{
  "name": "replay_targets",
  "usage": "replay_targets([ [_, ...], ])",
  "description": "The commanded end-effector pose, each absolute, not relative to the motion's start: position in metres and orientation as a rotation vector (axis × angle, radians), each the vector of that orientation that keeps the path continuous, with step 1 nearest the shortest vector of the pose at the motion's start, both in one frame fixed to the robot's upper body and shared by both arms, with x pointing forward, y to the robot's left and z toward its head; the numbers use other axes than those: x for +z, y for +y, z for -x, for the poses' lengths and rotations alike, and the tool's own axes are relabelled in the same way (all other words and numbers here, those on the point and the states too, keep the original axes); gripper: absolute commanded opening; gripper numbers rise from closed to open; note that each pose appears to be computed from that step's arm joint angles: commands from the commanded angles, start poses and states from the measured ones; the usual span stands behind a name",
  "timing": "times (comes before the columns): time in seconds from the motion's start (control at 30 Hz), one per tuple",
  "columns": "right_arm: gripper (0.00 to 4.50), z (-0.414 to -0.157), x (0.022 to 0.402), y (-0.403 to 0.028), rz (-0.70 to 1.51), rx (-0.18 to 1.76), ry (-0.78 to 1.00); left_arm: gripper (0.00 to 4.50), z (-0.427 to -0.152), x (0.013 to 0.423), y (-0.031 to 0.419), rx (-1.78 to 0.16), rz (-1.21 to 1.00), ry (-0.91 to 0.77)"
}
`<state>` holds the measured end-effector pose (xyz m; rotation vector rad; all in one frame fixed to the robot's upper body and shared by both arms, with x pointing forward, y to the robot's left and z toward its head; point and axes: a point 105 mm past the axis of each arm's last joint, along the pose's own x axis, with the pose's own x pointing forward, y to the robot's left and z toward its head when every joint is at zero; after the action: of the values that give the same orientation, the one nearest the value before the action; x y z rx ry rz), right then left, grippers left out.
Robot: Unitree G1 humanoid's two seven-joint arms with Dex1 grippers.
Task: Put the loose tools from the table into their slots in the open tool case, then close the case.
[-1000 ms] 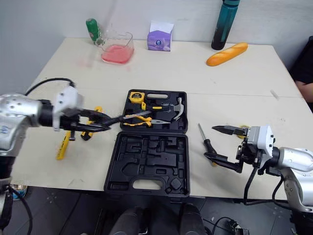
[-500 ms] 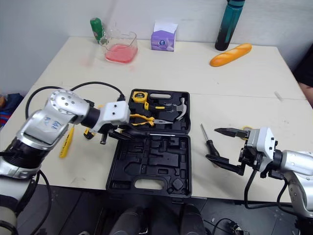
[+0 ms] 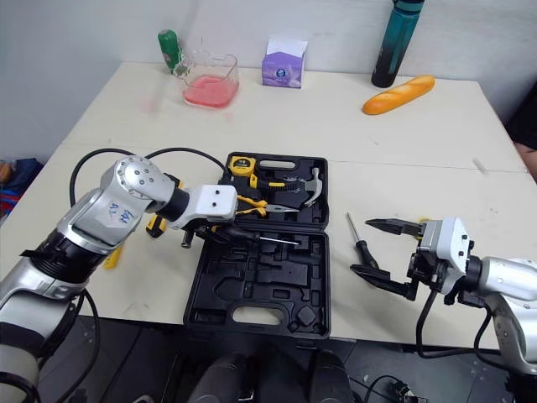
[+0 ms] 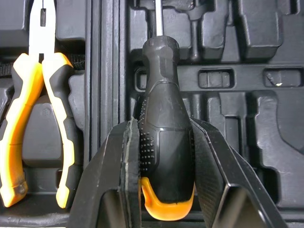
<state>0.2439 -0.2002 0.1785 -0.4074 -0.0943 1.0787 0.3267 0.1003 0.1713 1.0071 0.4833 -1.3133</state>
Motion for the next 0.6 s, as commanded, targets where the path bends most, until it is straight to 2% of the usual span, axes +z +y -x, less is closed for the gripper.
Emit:
replay_targets([
  [0.03, 4.5, -0.24, 0.1852, -0.194, 0.425, 1.09, -0.127, 1.04, -0.3279, 0.1782, 0.0973, -1.306, -1.042, 0.448],
  [0.57, 4.5, -0.2376, 0.1849, -0.1901, 0.415, 1.084, -0.133, 1.04, -0.3294, 0.1742, 0.096, -1.308, -1.064, 0.446],
  [0.6, 4.5, -0.2376, 0.1849, -0.1901, 0.415, 1.084, -0.133, 2.07, -0.3292, 0.1741, 0.096, -1.308, -1.064, 0.446],
])
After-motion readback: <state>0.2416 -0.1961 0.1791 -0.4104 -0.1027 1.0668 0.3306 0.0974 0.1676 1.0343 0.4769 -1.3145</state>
